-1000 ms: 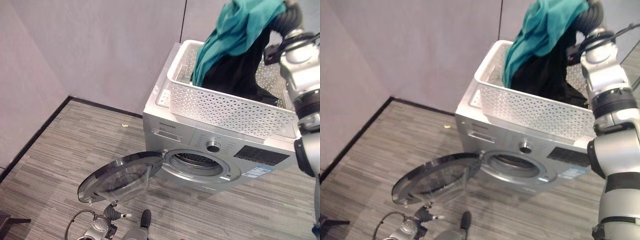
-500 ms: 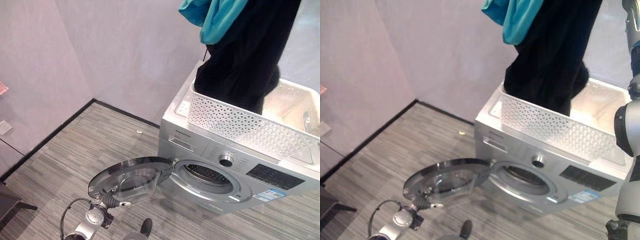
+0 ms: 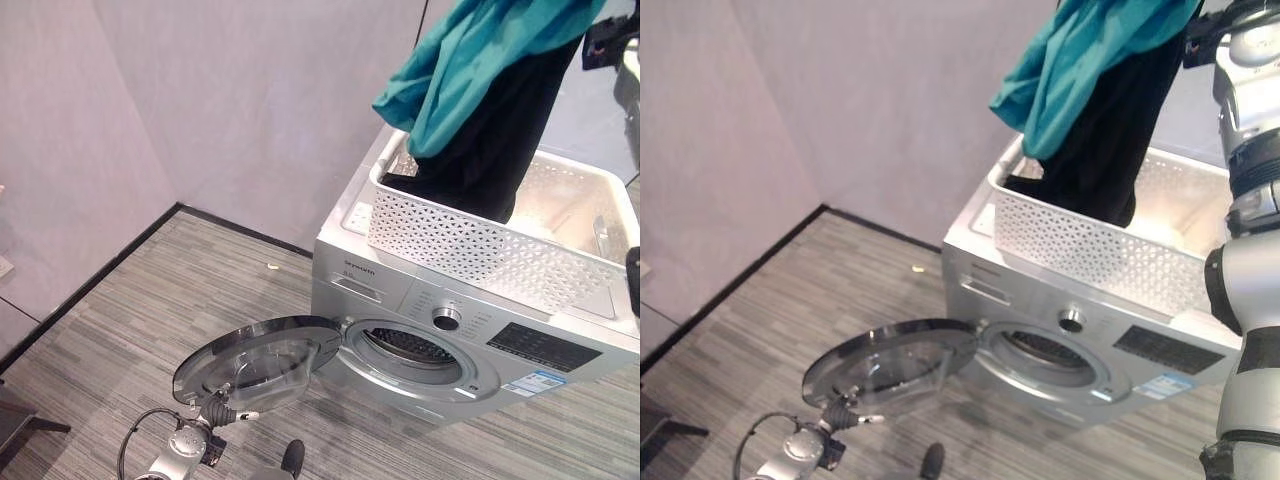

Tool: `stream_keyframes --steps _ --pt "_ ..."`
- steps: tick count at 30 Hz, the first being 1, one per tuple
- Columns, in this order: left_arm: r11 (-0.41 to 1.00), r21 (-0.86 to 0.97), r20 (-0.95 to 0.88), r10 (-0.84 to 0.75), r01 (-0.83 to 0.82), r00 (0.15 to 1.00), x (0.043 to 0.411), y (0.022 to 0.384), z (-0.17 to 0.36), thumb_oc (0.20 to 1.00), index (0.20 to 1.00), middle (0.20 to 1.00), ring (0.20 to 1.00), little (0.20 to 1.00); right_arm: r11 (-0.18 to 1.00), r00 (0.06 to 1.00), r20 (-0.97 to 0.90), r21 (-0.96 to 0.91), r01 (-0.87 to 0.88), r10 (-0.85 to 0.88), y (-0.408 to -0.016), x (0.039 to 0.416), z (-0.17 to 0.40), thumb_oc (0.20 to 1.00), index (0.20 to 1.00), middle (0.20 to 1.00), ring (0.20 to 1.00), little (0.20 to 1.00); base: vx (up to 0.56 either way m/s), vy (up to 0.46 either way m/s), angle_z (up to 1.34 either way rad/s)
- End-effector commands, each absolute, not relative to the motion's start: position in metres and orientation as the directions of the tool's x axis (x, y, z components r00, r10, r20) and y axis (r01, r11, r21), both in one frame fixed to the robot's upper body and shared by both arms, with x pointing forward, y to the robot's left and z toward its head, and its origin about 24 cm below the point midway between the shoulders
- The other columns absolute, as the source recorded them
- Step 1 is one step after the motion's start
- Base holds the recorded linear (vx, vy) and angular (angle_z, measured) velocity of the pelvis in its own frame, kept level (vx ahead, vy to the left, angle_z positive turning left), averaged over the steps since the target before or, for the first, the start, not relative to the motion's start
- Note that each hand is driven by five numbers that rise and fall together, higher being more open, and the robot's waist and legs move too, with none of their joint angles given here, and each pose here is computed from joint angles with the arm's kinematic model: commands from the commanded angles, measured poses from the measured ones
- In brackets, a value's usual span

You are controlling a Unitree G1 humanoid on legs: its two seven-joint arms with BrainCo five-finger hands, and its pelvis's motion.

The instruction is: Grab the laundry basket,head to the washer,open it,put in the laundry and shut it.

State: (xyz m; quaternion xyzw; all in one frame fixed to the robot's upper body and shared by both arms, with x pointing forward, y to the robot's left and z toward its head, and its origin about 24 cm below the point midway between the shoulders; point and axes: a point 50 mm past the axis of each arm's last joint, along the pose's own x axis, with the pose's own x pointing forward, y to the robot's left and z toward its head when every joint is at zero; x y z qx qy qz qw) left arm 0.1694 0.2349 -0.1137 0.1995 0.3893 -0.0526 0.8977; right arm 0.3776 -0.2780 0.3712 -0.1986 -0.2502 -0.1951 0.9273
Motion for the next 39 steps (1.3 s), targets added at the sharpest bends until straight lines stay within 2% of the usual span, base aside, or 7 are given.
stream_keyframes --steps 1,7,22,23,24,25,39 --pt "0.933 0.313 -0.723 0.111 0.180 0.681 0.164 0.240 -0.118 1.000 1.000 1.000 1.000 1.000 0.884 0.760 0.629 -0.249 0.395 -0.162 -0.268 0.364 0.390 0.200 0.200 0.200 0.200 0.200 -0.02 0.007 -0.09" --pt "0.962 0.255 -0.745 0.131 0.098 0.655 0.152 0.236 -0.124 1.000 1.000 1.000 1.000 1.000 0.888 0.857 0.505 -0.435 0.151 0.102 -0.249 0.357 0.316 0.200 0.200 0.200 0.200 0.200 -0.02 0.007 -0.10" --pt "0.970 0.167 -0.823 0.038 0.177 0.566 0.128 0.234 -0.137 1.000 1.000 1.000 1.000 1.000 -0.008 0.976 0.013 -1.000 0.015 0.219 -0.253 0.343 0.341 0.200 0.200 0.200 0.200 0.200 -0.01 0.004 -0.05" --pt "0.970 0.169 -0.825 0.041 0.177 0.563 0.128 0.234 -0.137 1.000 1.000 1.000 1.000 1.000 -0.015 0.979 0.022 -1.000 0.026 0.202 -0.255 0.345 0.342 0.332 0.332 0.332 0.332 0.332 -0.01 0.012 0.05" --pt "0.970 0.169 -0.828 0.045 0.173 0.559 0.127 0.234 -0.138 1.000 1.000 1.000 1.000 1.000 0.002 0.981 0.032 -0.999 0.033 0.193 -0.257 0.346 0.343 0.915 0.915 0.915 0.915 0.915 -0.01 0.019 0.05" --pt "0.970 0.167 -0.834 0.045 0.174 0.549 0.125 0.233 -0.140 1.000 1.000 1.000 1.000 1.000 0.033 0.983 0.053 -0.998 0.048 0.175 -0.262 0.347 0.345 1.000 1.000 1.000 1.000 1.000 0.00 0.000 0.00" --pt "0.982 0.158 -0.859 0.085 0.104 0.505 0.114 0.238 -0.145 1.000 1.000 1.000 1.000 1.000 0.100 0.975 0.197 -0.977 0.187 0.104 -0.275 0.341 0.382 1.000 1.000 1.000 1.000 1.000 0.00 0.000 0.00"
